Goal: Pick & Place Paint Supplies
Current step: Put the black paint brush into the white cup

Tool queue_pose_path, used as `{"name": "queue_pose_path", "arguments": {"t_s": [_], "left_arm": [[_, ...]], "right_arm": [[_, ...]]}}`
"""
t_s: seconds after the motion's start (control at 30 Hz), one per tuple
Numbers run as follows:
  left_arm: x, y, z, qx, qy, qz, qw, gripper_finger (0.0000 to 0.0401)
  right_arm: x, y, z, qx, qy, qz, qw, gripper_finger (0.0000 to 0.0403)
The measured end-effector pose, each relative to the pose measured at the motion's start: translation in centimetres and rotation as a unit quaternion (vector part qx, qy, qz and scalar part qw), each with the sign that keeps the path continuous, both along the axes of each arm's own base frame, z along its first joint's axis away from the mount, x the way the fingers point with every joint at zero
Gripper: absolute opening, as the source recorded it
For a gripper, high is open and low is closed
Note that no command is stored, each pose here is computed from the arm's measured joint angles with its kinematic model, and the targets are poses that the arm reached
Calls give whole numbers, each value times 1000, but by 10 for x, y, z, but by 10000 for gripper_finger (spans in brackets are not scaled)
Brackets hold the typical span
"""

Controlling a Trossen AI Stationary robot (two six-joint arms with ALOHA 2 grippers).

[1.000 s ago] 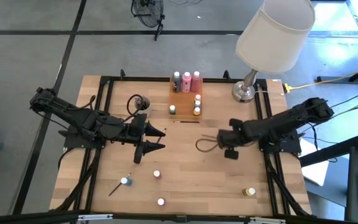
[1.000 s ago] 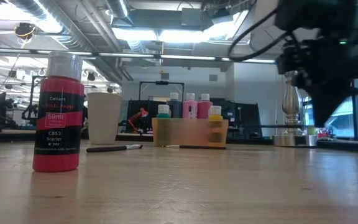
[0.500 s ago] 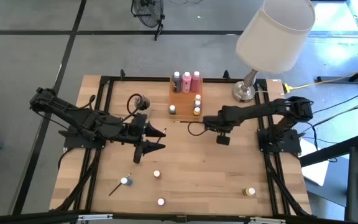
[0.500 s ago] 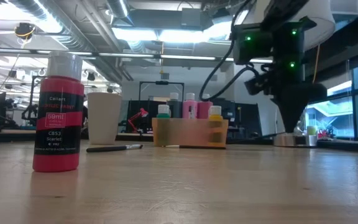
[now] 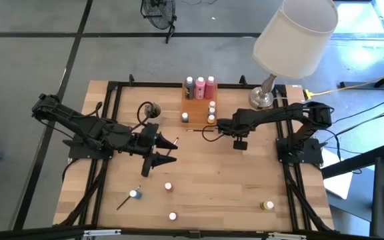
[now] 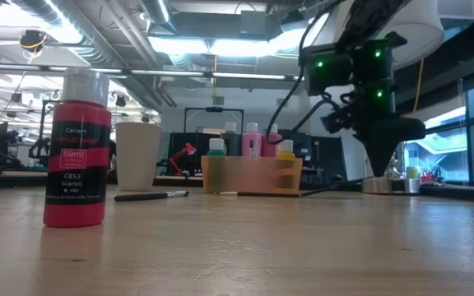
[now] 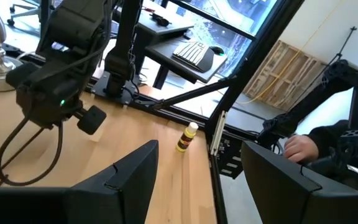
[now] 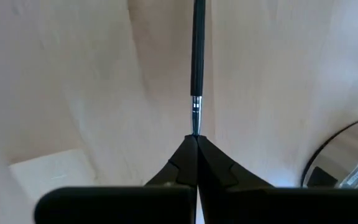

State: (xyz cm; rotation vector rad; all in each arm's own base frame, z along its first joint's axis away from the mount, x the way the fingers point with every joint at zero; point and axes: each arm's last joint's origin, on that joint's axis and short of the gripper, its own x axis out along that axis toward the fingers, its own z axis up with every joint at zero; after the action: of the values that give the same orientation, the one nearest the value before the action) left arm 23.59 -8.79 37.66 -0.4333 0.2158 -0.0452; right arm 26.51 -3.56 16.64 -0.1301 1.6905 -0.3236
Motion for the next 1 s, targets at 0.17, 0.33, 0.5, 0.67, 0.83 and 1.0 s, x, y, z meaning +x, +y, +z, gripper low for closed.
{"name": "queue_pose_path", "arguments": {"t_s": [0.17,0.33,0.5,0.67,0.83,1.0], "left_arm": [[0,0,0,2,0,0,1000,226],[0,0,-1,2,3,-4,1000,226],[0,0,-1,2,4,-4,1000,226],[0,0,-1,2,4,-4,1000,226],[0,0,-1,2,4,-4,1000,226],[0,0,-1,2,4,-4,1000,226]], "right_arm": [[5,-1,-13,8,18,12,1000,0],[13,2,-20,30,9,25,999,0],[24,11,-15,42,-17,71,996,0],[36,26,-6,65,-47,124,989,0],[44,33,3,48,-64,140,987,0],[52,32,20,38,-74,137,987,0]]}}
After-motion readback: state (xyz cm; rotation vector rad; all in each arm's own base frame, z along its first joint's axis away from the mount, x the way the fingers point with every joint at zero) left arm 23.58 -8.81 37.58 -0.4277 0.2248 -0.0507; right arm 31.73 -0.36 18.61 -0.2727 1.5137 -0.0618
